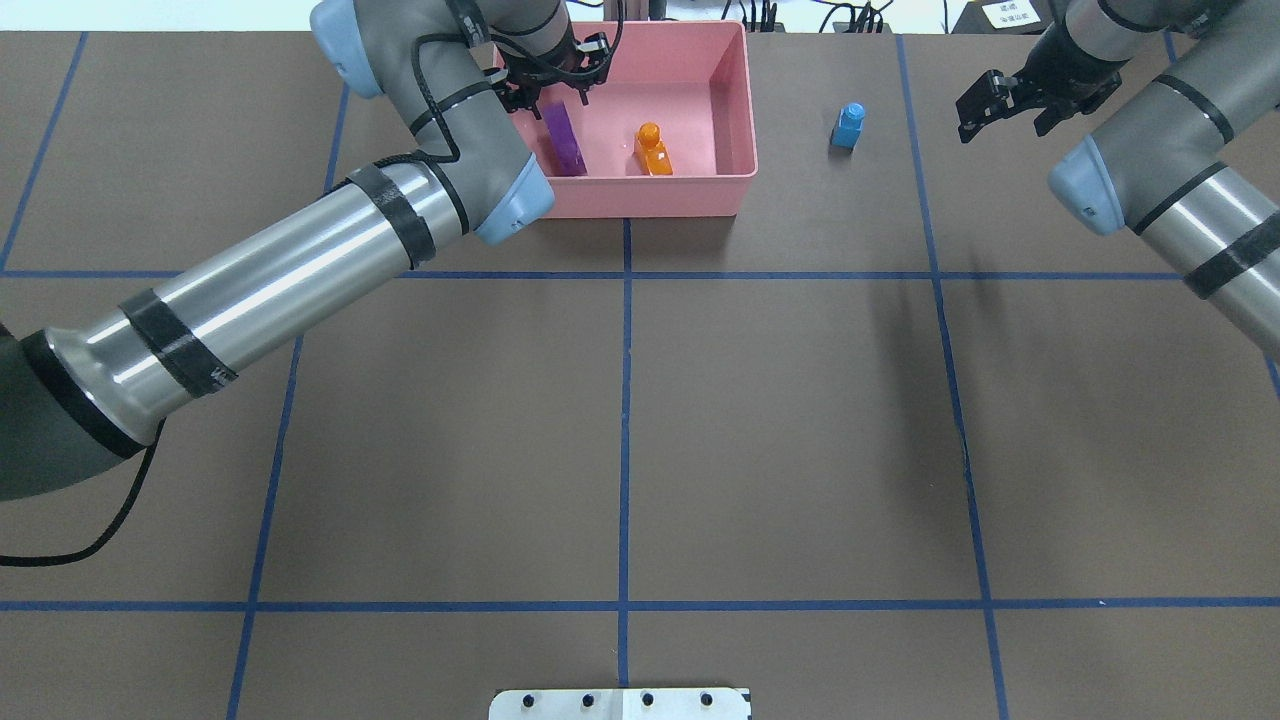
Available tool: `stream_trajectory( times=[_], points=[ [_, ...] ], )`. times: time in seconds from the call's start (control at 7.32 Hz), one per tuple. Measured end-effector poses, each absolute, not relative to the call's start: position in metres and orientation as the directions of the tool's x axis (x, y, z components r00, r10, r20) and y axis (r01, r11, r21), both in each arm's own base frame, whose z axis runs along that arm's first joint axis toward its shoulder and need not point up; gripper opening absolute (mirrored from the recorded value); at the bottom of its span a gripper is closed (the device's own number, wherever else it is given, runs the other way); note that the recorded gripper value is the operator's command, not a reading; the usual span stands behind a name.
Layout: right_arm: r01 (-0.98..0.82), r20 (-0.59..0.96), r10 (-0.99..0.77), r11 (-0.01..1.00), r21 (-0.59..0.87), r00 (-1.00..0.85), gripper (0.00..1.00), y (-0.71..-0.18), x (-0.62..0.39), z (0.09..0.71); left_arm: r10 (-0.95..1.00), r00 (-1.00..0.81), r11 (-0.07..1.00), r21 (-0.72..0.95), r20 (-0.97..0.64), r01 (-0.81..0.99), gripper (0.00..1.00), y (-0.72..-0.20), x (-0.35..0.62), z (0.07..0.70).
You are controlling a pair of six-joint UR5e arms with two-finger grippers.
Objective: Put all blocks into box
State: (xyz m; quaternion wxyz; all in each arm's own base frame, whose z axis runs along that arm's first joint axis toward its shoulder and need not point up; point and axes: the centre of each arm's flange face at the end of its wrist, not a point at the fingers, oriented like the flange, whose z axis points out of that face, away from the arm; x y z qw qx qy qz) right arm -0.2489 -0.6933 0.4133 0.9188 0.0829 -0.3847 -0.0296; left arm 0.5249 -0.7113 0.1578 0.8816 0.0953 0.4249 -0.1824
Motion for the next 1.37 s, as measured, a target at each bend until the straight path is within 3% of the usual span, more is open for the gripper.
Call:
stream_trajectory(
  times=[0.41,0.82,1.37],
  points=[
    [-0.014,0.677,-0.095,0.988,0.153,0.729,0.97,-0.757,-0.298,0.377,-0.148,0.586,0.933,0.083,-0.797,0.349,1.0,-0.701,0.527,0.147],
    [-0.132,0.688,-0.015,0.978,0.161,0.726,0.93,-0.777,-0.368,0.372,-0.028,0.526,0.981,0.077,-0.85,0.177,1.0,-0.721,0.435,0.178],
    [-0.209,0.672,0.044,0.964,0.167,0.739,0.63,-0.77,-0.42,0.386,0.036,0.492,0.99,0.099,-0.87,0.103,1.0,-0.718,0.361,0.235]
  ],
)
